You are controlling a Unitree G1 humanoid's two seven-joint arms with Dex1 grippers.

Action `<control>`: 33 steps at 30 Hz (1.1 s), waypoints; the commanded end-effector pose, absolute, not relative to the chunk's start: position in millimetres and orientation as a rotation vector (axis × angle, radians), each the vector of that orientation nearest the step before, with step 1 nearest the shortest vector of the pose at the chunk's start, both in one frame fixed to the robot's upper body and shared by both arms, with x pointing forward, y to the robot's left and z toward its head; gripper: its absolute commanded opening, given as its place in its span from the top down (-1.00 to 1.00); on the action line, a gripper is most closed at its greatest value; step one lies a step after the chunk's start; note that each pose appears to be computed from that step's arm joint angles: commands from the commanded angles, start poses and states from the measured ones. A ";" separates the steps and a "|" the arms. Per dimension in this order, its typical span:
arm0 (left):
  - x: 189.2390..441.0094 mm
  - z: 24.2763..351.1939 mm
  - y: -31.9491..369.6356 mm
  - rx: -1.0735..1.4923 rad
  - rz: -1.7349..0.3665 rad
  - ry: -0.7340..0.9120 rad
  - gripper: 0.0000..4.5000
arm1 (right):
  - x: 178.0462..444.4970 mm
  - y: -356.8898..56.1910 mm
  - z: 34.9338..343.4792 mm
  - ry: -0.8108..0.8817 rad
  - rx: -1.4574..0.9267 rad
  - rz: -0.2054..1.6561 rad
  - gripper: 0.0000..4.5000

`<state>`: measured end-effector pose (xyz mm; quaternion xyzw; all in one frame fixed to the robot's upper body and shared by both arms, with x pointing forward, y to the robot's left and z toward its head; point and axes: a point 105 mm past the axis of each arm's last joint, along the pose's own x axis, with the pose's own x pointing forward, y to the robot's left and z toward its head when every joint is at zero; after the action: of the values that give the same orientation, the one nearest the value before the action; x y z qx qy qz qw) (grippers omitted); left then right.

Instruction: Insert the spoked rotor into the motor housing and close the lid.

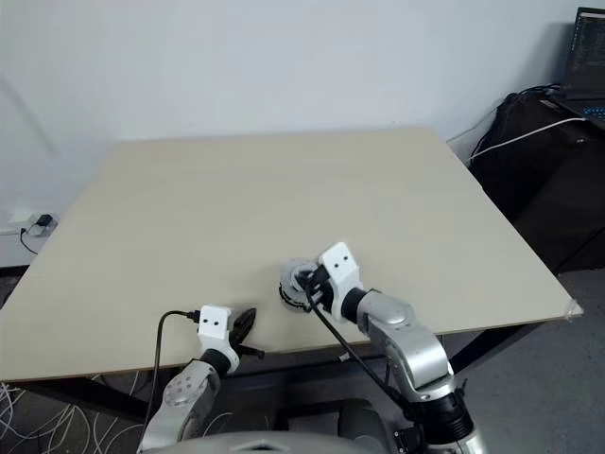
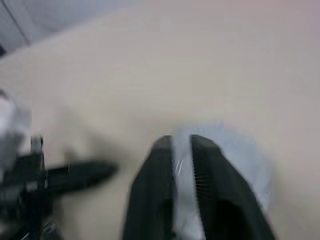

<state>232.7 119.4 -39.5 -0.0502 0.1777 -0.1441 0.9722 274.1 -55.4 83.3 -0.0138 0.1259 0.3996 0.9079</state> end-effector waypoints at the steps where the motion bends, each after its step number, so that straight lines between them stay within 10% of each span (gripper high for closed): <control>1: 239.8 -30.0 118.5 -0.102 -0.304 0.309 1.00 | 280.5 -61.4 93.6 0.193 -0.039 0.809 0.20; 9: 240.8 -30.9 120.7 -0.100 -0.299 0.308 1.00 | 289.7 -56.9 62.2 0.244 -0.075 0.887 -0.98; 33: 241.2 -32.0 124.6 -0.096 -0.278 0.295 1.00 | 318.3 -59.6 27.5 0.336 -0.093 0.903 -0.99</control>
<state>236.4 126.2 -39.7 -0.0479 0.1665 -0.1367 0.9753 310.0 -60.6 13.5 -0.0404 0.1880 0.4334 0.8805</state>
